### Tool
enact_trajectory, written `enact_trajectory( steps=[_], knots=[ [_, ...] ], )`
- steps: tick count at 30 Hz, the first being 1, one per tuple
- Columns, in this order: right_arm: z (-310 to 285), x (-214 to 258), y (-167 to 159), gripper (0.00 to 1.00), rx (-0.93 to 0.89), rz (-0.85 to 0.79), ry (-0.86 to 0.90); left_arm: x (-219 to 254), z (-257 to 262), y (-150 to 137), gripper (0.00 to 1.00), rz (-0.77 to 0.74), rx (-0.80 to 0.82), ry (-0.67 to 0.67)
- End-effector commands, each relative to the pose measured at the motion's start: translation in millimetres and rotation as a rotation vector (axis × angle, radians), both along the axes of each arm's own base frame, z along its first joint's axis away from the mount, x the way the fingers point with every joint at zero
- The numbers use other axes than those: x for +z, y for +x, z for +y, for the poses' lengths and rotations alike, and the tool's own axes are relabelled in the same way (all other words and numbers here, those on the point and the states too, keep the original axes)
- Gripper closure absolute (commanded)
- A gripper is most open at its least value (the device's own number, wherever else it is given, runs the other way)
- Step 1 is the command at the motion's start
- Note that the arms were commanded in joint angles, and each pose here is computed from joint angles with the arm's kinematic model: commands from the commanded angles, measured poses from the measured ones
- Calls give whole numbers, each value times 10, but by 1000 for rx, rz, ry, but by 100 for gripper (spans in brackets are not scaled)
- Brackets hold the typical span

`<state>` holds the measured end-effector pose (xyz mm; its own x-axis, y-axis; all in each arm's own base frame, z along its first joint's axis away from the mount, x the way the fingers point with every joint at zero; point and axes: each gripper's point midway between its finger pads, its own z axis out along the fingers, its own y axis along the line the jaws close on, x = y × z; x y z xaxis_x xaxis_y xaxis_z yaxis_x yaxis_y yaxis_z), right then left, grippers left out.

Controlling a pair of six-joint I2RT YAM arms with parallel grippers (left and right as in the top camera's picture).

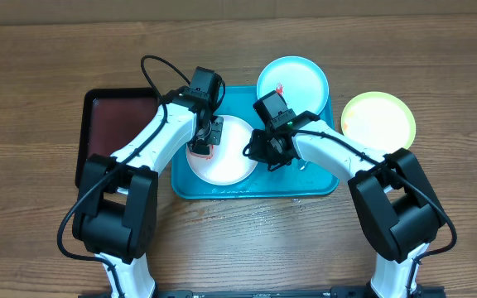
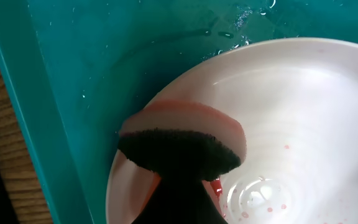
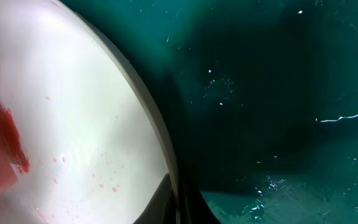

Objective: Clean dirty plates on tray and stack at the side
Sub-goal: 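Scrub the white plate with the sponge while the right gripper holds its rim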

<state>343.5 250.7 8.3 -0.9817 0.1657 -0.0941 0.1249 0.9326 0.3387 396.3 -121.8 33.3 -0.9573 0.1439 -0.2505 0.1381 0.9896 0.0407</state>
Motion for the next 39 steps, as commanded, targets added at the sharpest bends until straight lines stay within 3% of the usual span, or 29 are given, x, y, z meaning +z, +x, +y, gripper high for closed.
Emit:
enact_trajectory(
  steps=[1, 9, 22, 26, 32, 39],
  knots=[
    [17, -51, 1, 96, 9, 12, -1, -61, 16, -73, 96, 22, -2, 23],
    [91, -48, -66, 96, 54, 23, 23, -98, -17, -196, 96, 72, -13, 8],
    [89, -50, -57, 96, 53, 19, 21, -85, -316, -260, 96, 112, -51, -160],
    [89, -50, -57, 96, 53, 19, 21, -76, -255, -151, 96, 63, -42, -120],
    [89, -50, -57, 96, 53, 18, 21, -38, 63, 37, 96, -37, 38, 56],
    [92, -48, -52, 96, 53, 16, 22, -83, -14, -130, 96, 37, 15, 20]
  ],
)
